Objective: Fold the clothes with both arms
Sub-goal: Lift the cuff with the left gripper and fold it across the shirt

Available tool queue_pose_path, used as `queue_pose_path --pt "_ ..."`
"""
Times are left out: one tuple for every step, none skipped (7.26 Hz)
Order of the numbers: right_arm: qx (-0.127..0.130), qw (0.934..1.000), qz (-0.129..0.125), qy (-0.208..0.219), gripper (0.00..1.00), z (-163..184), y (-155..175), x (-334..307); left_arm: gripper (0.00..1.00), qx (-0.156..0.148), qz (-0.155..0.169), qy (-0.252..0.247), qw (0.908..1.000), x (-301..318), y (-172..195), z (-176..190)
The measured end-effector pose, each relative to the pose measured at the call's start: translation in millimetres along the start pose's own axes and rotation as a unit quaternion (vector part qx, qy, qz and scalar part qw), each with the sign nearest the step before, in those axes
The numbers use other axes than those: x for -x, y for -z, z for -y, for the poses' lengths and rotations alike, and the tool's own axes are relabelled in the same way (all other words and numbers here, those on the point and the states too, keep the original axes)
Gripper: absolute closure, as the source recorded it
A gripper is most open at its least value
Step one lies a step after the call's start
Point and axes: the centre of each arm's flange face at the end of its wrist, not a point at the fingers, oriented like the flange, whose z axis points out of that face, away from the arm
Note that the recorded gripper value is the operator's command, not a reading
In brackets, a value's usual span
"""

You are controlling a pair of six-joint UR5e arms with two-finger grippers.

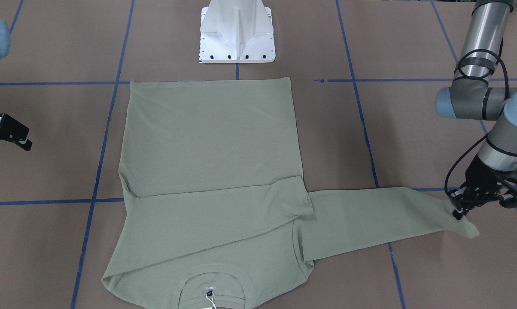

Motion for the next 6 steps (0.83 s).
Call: queue_pose_path --pt "0.0 1.0 -0.006 -0.007 0.0 -11.4 1.1 -21.5 1.0 -0.017 0.015 0.01 0.9997 -41.1 18.6 21.8" --pt "0.0 0.9999 -0.012 -0.007 0.0 -19.2 2.4 -40.2 1.0 -0.024 0.024 0.025 0.9991 -87.4 40.1 36.0" --pt "0.001 0.9998 -0.016 -0.006 0.0 -23.4 2.6 -52.5 1.0 -0.021 0.023 0.041 0.9986 -135.2 55.7 37.0" --pt "0.001 0.9998 -0.019 -0.005 0.0 -25.2 2.3 -58.6 1.0 -0.011 0.015 0.065 0.9977 -189.3 64.5 25.2" --pt "0.002 0.9998 -0.02 -0.005 0.0 -25.5 2.2 -60.8 1.0 0.0 0.006 0.093 0.9956 -243.6 69.2 4.1" --pt "0.002 0.9998 -0.021 -0.006 0.0 -25.4 2.4 -61.8 1.0 0.011 0.001 0.122 0.9924 -300.1 73.7 -25.1"
